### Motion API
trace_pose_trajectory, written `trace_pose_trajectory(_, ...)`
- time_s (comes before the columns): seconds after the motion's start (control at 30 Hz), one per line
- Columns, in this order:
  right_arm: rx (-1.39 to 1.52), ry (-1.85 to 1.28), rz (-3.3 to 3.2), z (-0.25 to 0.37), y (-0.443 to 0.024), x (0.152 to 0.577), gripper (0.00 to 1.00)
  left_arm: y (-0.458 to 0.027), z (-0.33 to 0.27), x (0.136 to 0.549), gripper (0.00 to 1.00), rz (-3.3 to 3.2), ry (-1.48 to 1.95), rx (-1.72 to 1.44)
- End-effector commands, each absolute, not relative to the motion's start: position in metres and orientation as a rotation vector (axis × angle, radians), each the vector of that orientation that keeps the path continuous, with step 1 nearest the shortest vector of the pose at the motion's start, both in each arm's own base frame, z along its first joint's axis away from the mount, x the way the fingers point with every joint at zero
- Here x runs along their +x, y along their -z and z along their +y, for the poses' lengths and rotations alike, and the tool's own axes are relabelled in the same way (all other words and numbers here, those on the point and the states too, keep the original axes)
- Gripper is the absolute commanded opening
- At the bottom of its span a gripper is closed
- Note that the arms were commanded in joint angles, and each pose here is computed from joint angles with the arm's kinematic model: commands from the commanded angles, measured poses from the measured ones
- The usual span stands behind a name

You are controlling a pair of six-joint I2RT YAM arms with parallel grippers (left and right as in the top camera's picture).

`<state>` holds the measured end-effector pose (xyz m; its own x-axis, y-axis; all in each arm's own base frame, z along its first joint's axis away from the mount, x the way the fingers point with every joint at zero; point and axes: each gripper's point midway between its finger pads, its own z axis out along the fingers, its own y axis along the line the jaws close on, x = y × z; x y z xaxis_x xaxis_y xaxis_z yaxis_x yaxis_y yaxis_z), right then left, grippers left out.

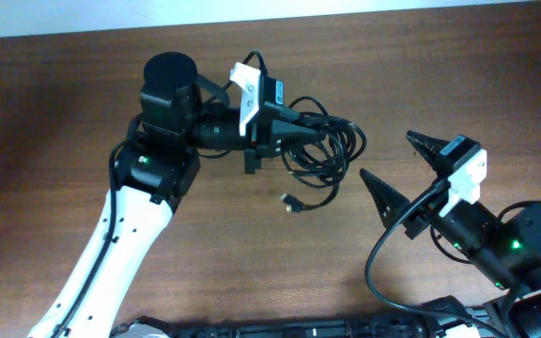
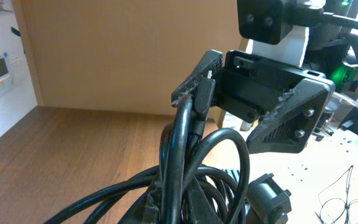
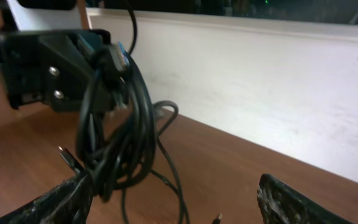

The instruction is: Untangle cables

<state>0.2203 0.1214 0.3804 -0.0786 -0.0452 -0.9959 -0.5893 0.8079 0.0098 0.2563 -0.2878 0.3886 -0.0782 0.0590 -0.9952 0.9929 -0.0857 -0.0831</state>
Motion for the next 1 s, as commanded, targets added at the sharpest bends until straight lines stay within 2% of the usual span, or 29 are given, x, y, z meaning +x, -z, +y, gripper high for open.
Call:
trace_pose_trajectory(0.0,-0.537,-0.501,1.562,0.125,-0.388,0.216,0.83,-0.403,-0.293,0.236,0.0,1.186,1.315,1.328)
trace_pose_trajectory(0.13,-0.537,-0.5,1.553,0.125,-0.39,0.217,0.82,-0.403,-0.304,0.223,0.0,1.148,1.333,1.369)
trace_pose_trajectory(0.23,-0.534,-0.503,1.557,0.125,-0.389,0.217,0.74,-0.403,-0.311,0.213,0.0,1.11,1.34,1.403)
trace_pose_trajectory(0.3,-0.534,-0.503,1.557,0.125,-0.389,0.217,0.66,-0.403,-0.313,0.21,0.0,1.104,1.347,1.41)
trace_pose_trajectory(0.37,-0.534,-0.502,1.555,0.125,-0.39,0.217,0.49,-0.403,-0.314,0.209,0.0,1.1,1.347,1.412)
trace_pose_trajectory(0.5,-0.534,-0.502,1.546,0.125,-0.392,0.217,0.38,-0.404,-0.314,0.209,0.0,1.099,1.347,1.412)
trace_pose_trajectory(0.53,-0.533,-0.503,1.543,0.125,-0.393,0.217,0.32,-0.404,-0.314,0.208,0.0,1.097,1.352,1.415)
trace_pose_trajectory(0.57,-0.529,-0.508,1.546,0.125,-0.393,0.217,0.29,-0.404,-0.314,0.205,0.0,1.086,1.364,1.426)
trace_pose_trajectory(0.83,-0.566,-0.548,1.544,0.132,-0.391,0.211,0.29,-0.41,-0.325,0.186,0.0,0.999,1.383,1.474)
trace_pose_trajectory(0.87,-0.566,-0.547,1.544,0.132,-0.391,0.211,0.26,-0.411,-0.326,0.184,0.0,0.99,1.385,1.478)
trace_pose_trajectory(0.9,-0.566,-0.547,1.543,0.131,-0.391,0.212,0.22,-0.411,-0.327,0.182,0.0,0.985,1.389,1.483)
trace_pose_trajectory(0.97,-0.563,-0.543,1.544,0.131,-0.391,0.212,0.04,-0.411,-0.328,0.179,0.0,0.981,1.395,1.488)
